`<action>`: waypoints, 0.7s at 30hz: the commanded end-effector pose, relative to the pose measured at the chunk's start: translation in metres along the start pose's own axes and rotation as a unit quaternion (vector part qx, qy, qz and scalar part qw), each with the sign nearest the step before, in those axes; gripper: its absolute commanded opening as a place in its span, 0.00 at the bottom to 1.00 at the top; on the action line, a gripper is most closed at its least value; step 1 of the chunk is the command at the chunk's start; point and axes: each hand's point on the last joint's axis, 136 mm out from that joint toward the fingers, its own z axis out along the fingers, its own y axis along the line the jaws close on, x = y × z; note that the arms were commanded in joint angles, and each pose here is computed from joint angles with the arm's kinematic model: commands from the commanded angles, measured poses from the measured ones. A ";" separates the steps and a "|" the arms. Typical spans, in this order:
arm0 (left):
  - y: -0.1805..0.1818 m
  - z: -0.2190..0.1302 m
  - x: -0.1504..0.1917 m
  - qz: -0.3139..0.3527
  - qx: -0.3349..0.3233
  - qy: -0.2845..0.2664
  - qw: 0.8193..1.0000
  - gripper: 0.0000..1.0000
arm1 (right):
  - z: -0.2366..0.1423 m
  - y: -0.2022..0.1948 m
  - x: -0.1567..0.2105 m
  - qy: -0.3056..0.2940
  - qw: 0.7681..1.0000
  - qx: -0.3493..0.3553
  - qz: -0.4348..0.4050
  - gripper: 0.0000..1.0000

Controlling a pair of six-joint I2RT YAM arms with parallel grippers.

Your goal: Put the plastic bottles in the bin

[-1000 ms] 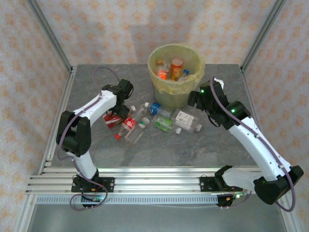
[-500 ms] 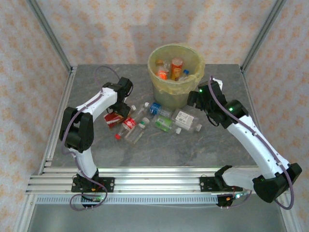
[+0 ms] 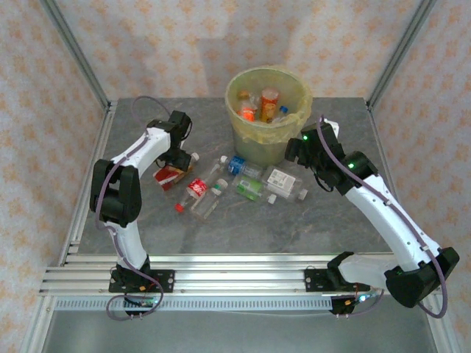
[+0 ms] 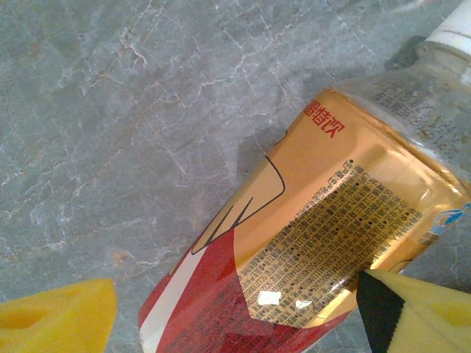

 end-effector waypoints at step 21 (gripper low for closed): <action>-0.011 -0.007 -0.005 0.004 0.039 0.004 0.999 1.00 | 0.015 0.000 0.004 0.007 1.000 0.017 0.001 0.99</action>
